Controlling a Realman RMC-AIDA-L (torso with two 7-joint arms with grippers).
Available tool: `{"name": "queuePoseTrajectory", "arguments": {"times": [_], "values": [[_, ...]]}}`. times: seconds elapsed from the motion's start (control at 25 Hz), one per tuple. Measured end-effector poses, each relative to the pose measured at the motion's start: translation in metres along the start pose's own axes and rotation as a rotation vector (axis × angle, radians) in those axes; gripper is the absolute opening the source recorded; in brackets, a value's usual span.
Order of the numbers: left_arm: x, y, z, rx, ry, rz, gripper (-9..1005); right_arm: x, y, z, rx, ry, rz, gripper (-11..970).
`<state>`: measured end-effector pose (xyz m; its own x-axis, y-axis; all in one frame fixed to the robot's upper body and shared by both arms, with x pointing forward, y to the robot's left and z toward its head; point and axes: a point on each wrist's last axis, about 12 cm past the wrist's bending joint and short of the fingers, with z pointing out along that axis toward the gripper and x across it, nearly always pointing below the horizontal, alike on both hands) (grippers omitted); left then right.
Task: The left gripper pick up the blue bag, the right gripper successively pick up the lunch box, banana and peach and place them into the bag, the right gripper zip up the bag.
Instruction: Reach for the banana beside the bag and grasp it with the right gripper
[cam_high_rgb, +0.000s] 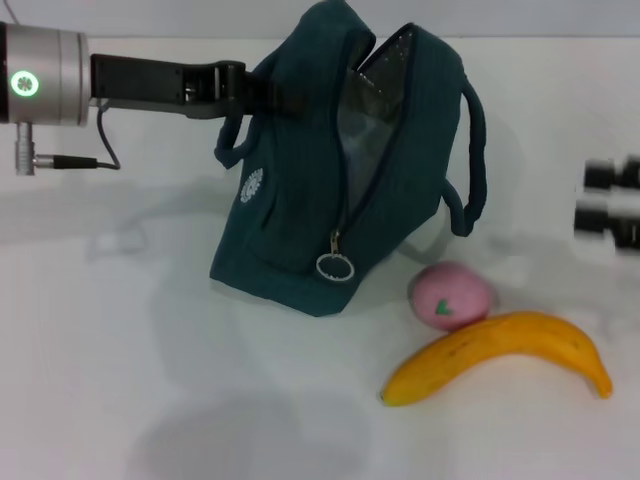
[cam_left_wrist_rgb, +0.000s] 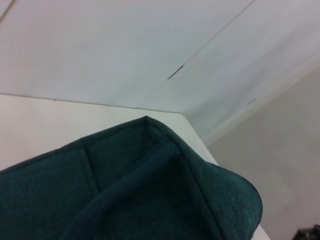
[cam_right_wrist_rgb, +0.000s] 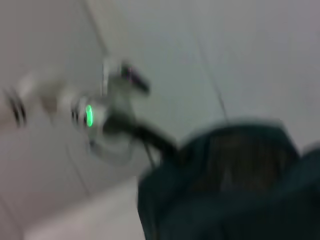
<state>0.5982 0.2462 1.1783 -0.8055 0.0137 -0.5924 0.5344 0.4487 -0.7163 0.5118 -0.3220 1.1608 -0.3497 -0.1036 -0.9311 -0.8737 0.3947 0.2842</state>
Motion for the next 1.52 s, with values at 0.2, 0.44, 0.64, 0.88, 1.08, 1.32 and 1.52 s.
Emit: {"name": "queuePoseTrajectory", "arguments": {"times": [0.2, 0.44, 0.64, 0.88, 1.08, 1.32, 1.52], "values": [[0.007, 0.006, -0.006, -0.016, -0.012, -0.023, 53, -0.03, 0.024, 0.013, 0.091, 0.303, -0.122, 645], [0.006, 0.006, -0.005, -0.017, -0.019, -0.024, 53, -0.049, 0.037, 0.041, 0.242, 0.657, -0.193, 644], [0.005, 0.006, -0.006, -0.019, -0.034, -0.027, 54, -0.052, 0.038, 0.053, 0.319, 0.781, -0.221, 644], [0.001, 0.005, -0.006, -0.017, -0.046, -0.025, 54, -0.044, 0.031, 0.064, 0.319, 0.85, -0.193, 643], [0.0, 0.005, -0.007, -0.016, -0.053, -0.025, 54, -0.035, 0.028, 0.08, 0.246, 0.865, -0.176, 643], [-0.002, 0.004, -0.006, -0.012, -0.054, -0.016, 53, -0.024, 0.023, 0.092, 0.21, 0.891, -0.149, 642], [-0.003, 0.003, -0.006, -0.012, -0.054, -0.012, 53, -0.018, 0.018, 0.098, 0.2, 0.904, -0.137, 642]]}}
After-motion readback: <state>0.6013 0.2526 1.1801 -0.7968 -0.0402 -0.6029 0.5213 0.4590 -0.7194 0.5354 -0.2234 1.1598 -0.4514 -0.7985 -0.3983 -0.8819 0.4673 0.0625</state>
